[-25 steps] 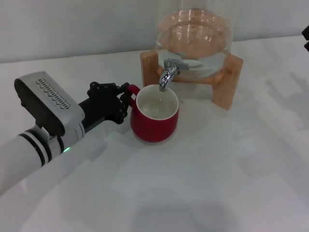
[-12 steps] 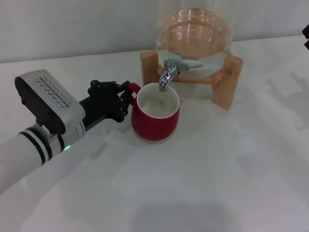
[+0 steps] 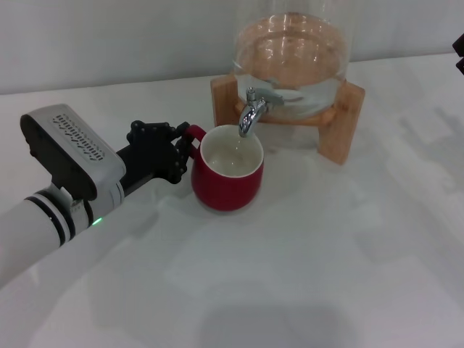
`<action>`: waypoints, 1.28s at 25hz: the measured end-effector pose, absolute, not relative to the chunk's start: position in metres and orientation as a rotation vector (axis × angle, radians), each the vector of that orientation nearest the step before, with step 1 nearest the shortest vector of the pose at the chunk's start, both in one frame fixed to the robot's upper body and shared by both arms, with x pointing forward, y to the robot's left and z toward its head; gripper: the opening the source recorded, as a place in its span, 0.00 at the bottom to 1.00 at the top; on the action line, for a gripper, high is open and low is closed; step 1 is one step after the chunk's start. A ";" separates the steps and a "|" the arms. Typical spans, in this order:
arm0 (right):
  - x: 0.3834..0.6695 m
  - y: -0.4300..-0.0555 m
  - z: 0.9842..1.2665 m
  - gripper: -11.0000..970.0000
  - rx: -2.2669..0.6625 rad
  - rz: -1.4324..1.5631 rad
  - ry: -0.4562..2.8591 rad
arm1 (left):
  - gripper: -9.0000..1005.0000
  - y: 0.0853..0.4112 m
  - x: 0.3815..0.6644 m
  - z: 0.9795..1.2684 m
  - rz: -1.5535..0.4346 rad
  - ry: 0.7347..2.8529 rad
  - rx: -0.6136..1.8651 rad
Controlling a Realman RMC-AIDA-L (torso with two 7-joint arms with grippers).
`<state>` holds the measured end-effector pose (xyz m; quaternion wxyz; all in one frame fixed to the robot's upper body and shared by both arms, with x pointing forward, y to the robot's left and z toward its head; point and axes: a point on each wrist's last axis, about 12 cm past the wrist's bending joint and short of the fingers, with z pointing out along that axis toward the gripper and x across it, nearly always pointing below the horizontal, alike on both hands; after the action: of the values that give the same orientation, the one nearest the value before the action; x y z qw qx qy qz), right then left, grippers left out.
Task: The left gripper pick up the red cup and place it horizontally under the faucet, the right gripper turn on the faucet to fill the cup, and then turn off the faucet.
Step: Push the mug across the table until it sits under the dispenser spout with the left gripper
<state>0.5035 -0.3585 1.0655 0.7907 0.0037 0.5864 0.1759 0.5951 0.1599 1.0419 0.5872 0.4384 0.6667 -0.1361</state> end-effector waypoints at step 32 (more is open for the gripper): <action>0.503 -0.358 1.065 0.86 0.006 0.382 1.261 | 0.10 0.158 0.593 1.035 -0.285 1.594 1.057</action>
<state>0.5028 -0.3576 1.0652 0.7906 0.0028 0.5860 0.1774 0.5934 0.1578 1.0349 0.5679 0.4501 0.6784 -0.1213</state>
